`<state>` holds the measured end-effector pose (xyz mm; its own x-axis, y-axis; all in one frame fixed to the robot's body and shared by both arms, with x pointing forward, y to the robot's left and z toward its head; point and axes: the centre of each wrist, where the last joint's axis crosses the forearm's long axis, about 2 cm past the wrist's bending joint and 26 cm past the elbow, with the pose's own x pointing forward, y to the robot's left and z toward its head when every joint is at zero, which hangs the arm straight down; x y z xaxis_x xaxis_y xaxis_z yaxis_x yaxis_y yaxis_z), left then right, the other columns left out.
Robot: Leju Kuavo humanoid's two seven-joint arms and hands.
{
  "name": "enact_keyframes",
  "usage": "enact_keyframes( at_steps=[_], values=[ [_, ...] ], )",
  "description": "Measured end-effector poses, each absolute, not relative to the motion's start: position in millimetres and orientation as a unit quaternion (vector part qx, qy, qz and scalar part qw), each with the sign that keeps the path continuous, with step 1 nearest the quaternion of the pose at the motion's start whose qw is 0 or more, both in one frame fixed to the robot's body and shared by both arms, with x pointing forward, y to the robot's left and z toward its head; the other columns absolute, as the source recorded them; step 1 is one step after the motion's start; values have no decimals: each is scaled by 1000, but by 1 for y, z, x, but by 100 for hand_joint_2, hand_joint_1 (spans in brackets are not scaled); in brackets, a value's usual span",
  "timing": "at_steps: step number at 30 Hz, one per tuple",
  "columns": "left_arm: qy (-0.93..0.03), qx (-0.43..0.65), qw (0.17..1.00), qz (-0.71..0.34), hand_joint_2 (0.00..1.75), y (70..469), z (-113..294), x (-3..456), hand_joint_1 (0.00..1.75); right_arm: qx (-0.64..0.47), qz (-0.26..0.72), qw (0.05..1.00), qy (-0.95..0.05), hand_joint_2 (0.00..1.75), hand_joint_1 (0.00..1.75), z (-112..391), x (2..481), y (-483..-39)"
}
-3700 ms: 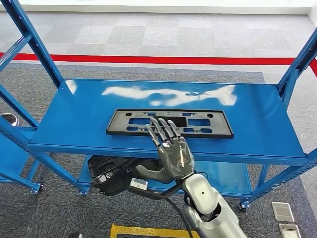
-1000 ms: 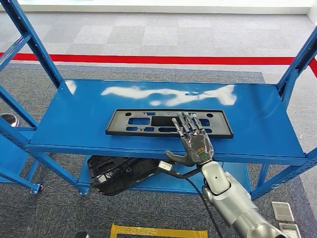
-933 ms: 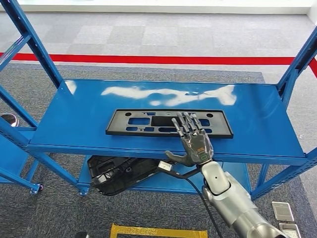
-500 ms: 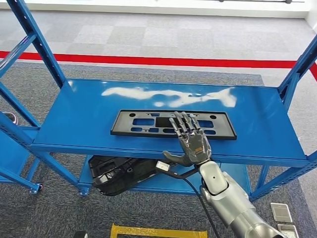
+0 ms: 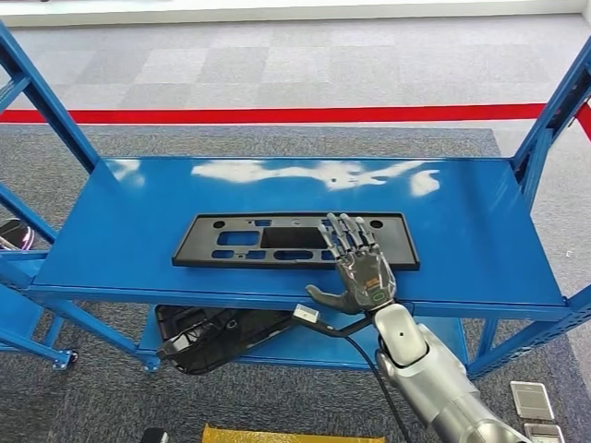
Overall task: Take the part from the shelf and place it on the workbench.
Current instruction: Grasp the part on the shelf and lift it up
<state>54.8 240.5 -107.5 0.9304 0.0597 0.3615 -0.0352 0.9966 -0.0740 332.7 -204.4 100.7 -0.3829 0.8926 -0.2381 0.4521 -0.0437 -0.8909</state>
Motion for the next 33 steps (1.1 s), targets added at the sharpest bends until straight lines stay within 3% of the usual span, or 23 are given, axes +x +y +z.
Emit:
enact_keyframes(
  at_steps=[33],
  values=[
    [-187,-33,981,23,0,241,-108,51,0,-471,527,244,-664,0,0,105,337,-205]
  ],
)
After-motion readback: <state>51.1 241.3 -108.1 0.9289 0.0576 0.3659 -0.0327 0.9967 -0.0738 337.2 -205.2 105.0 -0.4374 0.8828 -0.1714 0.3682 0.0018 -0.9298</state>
